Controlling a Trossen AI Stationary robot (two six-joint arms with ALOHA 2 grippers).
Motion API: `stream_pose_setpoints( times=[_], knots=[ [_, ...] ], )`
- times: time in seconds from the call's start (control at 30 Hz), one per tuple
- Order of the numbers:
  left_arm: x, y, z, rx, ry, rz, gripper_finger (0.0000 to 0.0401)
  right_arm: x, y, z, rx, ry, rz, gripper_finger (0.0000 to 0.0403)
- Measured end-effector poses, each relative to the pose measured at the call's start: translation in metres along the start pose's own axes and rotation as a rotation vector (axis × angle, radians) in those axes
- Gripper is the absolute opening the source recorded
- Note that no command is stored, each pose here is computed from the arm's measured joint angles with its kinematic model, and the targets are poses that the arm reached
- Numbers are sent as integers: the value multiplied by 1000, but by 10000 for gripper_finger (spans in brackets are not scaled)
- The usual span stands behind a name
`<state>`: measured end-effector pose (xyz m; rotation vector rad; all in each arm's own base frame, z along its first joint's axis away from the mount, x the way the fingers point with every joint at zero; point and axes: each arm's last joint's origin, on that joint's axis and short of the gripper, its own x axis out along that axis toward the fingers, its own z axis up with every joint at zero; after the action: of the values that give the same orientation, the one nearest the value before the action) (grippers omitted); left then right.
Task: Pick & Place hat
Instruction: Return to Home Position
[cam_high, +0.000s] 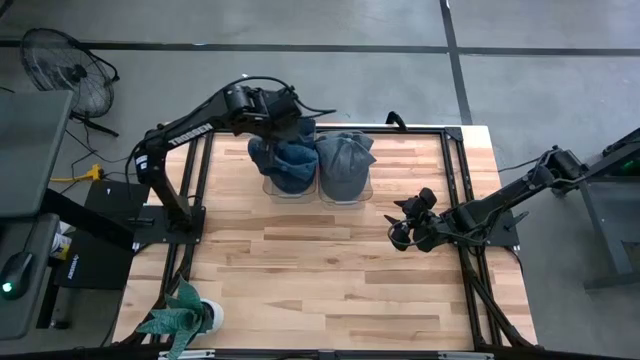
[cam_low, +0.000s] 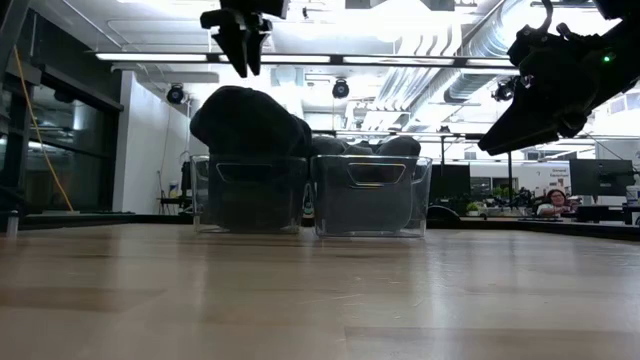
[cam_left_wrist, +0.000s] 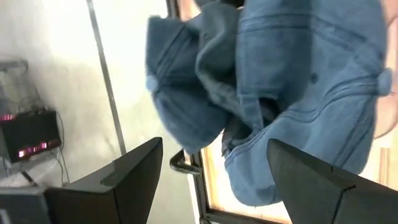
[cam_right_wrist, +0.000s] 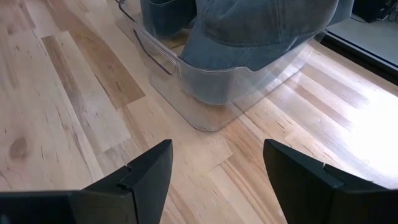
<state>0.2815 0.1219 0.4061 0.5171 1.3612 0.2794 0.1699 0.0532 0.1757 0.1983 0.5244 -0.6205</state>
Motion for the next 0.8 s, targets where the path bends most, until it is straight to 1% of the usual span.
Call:
stream_pose_setpoints(
  times=[0.1, 0.2, 0.27, 0.33, 0.4, 0.43, 0.5, 0.57, 0.63, 0.73, 0.77, 0.8],
  knots=[
    [-3, 2, -4, -55, 3, 15, 284, 0, 0, 0, 8, 0, 0, 245],
    [-11, 1, -10, -124, -18, 0, 283, 0, 0, 0, 7, 0, 0, 245],
    [-18, 1, -12, -167, -60, -14, 273, 0, 0, 0, 6, 0, 0, 245],
    [-26, -1, -18, -206, -111, -64, 253, 0, 0, 0, -10, 2, 5, 245],
    [-34, -1, -19, -240, -187, -97, 225, -2, 1, -2, -32, 3, 10, 245],
    [-40, -2, -21, -253, -231, -132, 208, -4, 1, -3, -44, 1, 9, 245],
    [-47, -4, -31, -274, -284, -186, 170, -7, 1, -4, -65, -14, 0, 245],
    [-56, -6, -37, -285, -374, -182, 129, -12, 0, -6, -73, -31, -9, 245],
    [-60, -15, -50, -285, -418, -196, 86, -17, -1, -7, -70, -45, -5, 245],
    [-63, -28, -66, -278, -528, -186, 20, -24, -1, -7, -63, -62, 21, 245],
    [-62, -34, -73, -274, -554, -193, 11, -27, -2, -6, -59, -71, 31, 245],
    [-60, -39, -79, -279, -587, -191, 10, -29, -2, -5, -56, -77, 43, 245]
  ],
)
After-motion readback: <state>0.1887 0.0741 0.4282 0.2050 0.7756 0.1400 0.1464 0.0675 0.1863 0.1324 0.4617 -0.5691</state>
